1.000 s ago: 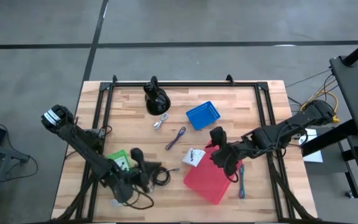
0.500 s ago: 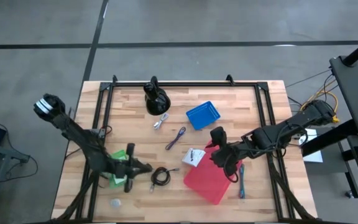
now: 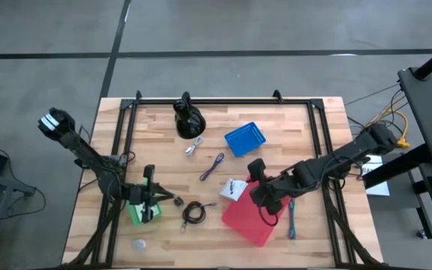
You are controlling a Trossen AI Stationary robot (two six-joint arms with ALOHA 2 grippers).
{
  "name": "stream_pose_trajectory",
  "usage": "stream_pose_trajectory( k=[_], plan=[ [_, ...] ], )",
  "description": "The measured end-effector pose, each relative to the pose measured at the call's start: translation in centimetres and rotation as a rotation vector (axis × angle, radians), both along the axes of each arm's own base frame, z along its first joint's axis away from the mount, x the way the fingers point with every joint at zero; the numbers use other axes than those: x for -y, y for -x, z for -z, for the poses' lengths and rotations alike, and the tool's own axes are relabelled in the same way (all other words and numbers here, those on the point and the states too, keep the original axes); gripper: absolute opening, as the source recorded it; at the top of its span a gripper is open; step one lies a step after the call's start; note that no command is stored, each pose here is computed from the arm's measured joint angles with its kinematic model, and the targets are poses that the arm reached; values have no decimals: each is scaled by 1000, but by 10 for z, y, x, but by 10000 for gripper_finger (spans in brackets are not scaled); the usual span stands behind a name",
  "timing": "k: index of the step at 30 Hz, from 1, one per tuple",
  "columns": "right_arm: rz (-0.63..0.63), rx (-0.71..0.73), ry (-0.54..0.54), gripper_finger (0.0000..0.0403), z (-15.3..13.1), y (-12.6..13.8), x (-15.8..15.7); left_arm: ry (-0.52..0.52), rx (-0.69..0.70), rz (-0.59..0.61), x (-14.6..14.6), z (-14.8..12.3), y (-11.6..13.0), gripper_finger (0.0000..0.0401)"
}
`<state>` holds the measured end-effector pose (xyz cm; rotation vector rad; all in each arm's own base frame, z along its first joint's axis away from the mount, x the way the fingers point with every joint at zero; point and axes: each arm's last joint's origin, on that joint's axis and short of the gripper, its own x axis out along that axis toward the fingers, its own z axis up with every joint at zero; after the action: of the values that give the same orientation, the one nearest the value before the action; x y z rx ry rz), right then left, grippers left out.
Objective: Pick and place items into bin
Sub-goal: Put the white card reader box into the green bin
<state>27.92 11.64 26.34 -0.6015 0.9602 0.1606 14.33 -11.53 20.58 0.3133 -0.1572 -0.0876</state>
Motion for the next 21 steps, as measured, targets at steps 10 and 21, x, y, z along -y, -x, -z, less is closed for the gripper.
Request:
stream_pose_trajectory(
  k=[10,21],
  plan=[
    [-13,-63,45,224,26,-16,-6,-13,-11,-2,4,1,-4,3],
    [-29,-81,190,224,45,-27,-7,-34,-8,-6,4,1,-4,3]
  ],
)
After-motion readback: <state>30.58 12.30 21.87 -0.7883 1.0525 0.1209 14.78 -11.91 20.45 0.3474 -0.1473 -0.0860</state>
